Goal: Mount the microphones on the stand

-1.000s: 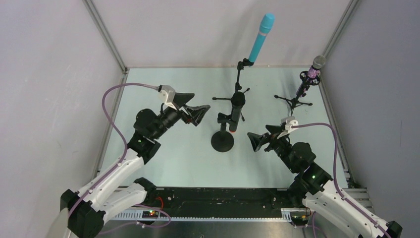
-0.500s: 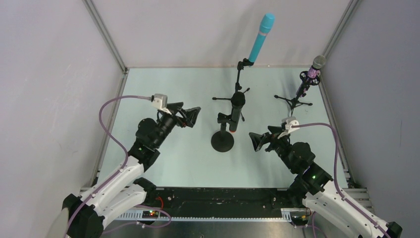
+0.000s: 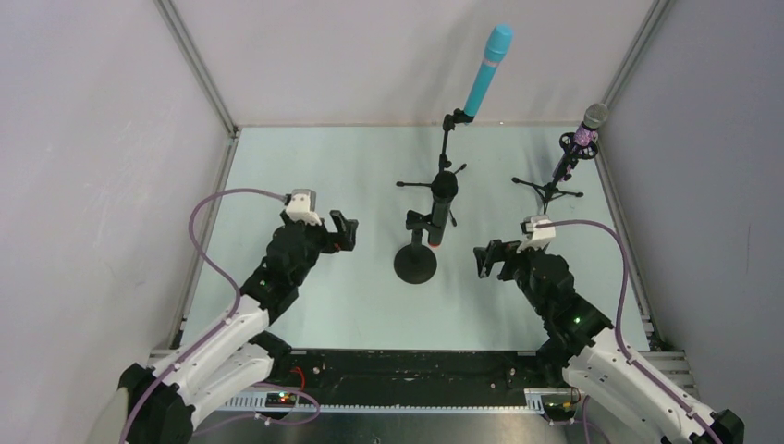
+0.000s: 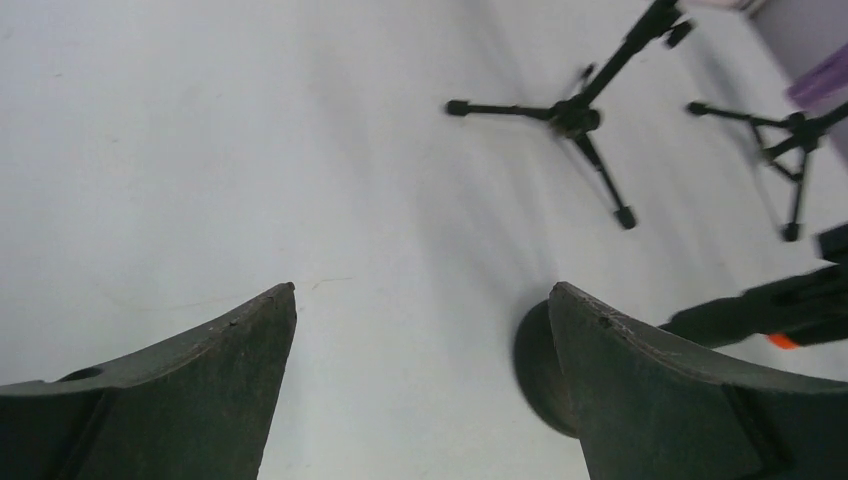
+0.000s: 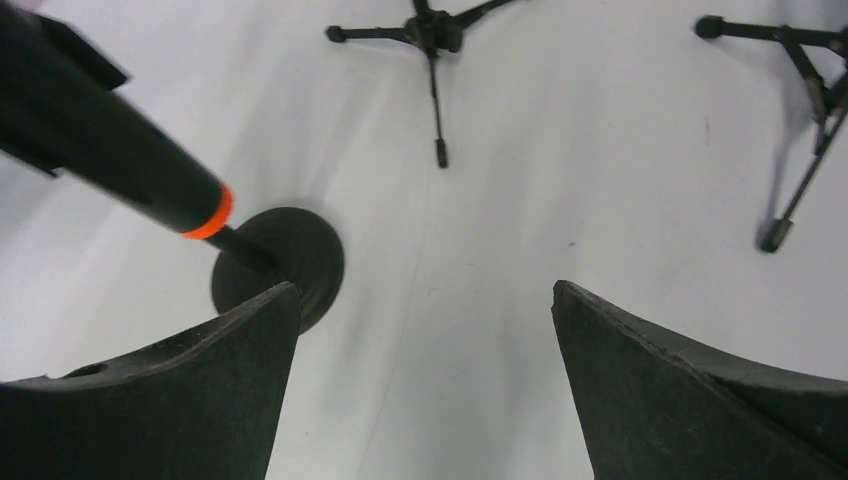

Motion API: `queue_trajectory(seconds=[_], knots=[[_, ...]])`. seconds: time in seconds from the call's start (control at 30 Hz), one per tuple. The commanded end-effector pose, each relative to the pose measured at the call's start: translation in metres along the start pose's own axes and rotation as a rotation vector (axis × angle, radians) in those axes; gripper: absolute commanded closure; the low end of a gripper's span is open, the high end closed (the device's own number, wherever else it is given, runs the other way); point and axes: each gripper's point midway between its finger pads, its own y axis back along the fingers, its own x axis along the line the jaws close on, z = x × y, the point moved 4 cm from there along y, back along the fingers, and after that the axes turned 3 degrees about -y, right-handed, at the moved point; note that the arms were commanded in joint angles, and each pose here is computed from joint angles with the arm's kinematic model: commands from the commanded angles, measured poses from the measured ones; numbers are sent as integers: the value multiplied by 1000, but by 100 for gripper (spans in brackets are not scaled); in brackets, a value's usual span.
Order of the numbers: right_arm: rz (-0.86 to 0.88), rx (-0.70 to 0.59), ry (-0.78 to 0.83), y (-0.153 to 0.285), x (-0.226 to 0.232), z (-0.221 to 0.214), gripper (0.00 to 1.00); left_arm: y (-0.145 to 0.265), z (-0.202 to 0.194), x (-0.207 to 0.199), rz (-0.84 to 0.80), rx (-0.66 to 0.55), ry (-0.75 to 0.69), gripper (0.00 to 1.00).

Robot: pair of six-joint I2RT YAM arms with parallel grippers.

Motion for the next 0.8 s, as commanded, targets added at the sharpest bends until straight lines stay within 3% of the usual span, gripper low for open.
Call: queue_trajectory(seconds=[0.0,0.13,0.43,0.63,0.77], knots=[[-78,8,-38,-4,-15,0,0,2,5,22,163,105,-106,0],[-148,18,-75,-8,-36,3,0,1,4,37,272,166,-176,0],[-398,-24,-25,-8,-93,6,0,9,9,75,470,106,-324,0],[-410,-182,116,-19,-112,-10,0,9,0,114,562,-52,-378,0],[-335,-294,174,-22,-108,-10,0,13,4,128,530,-247,-339,0]])
